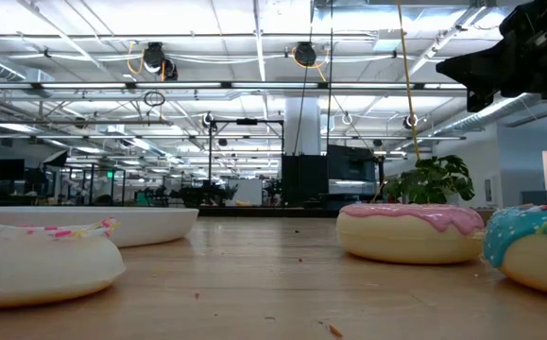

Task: Pick & Place donuts
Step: Put the small brown donut on the white plate

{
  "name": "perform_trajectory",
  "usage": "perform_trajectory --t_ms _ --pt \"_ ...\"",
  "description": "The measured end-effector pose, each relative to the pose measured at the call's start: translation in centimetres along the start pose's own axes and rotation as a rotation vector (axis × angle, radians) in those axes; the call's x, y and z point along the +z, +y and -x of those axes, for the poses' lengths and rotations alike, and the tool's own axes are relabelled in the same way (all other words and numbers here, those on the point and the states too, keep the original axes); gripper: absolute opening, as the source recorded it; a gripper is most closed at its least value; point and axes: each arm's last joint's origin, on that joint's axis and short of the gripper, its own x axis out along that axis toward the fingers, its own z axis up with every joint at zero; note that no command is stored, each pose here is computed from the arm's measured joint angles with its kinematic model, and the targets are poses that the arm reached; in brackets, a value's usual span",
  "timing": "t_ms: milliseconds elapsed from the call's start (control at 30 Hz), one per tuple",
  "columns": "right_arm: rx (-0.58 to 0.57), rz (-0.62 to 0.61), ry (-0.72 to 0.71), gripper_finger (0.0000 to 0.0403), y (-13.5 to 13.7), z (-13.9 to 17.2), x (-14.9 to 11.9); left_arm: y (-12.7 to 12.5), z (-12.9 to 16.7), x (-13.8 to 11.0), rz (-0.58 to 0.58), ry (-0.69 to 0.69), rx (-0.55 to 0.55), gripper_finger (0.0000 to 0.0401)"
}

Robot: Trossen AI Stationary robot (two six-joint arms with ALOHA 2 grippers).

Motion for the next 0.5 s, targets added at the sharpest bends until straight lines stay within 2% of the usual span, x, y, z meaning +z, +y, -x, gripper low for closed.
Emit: perform_trajectory --t_ms 500 --pt "0.0 0.0 0.002 0.0 0.0 -0.01 -0.01 0.08 -0.89 -0.66 -0.002 0.003 -0.025 0.0274"
